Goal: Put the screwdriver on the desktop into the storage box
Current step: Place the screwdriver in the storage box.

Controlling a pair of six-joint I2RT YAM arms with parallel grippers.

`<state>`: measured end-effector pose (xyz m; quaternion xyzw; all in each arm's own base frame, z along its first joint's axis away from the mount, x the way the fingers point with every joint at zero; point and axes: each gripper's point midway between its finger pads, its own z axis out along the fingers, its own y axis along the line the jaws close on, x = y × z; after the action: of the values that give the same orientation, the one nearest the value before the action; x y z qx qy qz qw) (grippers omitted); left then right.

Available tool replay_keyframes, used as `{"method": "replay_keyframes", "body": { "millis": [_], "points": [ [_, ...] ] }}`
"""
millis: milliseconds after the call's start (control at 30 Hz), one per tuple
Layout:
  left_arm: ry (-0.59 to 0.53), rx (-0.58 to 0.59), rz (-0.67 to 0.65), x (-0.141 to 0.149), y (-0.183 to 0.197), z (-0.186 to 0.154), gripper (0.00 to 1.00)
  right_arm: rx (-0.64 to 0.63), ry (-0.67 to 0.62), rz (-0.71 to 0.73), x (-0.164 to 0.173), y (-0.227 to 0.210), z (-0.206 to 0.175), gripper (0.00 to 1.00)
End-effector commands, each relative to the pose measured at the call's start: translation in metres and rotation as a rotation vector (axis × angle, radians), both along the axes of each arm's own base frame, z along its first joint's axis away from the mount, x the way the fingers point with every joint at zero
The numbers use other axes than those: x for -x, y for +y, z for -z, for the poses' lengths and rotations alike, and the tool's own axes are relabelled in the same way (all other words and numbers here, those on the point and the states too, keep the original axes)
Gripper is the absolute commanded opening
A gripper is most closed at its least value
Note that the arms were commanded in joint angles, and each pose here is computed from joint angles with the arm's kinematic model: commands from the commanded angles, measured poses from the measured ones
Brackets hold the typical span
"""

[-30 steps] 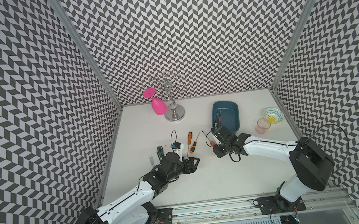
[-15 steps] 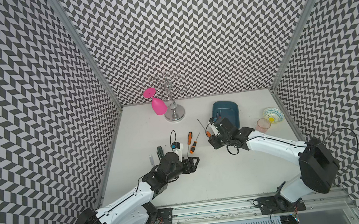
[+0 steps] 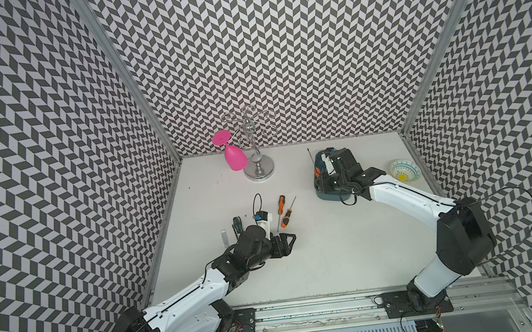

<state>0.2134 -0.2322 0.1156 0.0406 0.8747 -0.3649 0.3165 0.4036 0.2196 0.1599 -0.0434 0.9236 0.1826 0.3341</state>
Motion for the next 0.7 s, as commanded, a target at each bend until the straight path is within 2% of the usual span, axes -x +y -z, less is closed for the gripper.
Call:
{"method": "replay_keyframes", "body": {
  "millis": [0, 667],
  "points": [
    [0.006, 0.001, 0.002, 0.0, 0.0, 0.0, 0.78, -0.072, -0.028, 0.053, -0.023, -0.005, -0.006, 0.21],
    [0.015, -0.007, -0.003, 0.001, 0.002, 0.002, 0.78, -0.148, 0.082, 0.219, -0.064, -0.046, 0.053, 0.21]
  ]
}}
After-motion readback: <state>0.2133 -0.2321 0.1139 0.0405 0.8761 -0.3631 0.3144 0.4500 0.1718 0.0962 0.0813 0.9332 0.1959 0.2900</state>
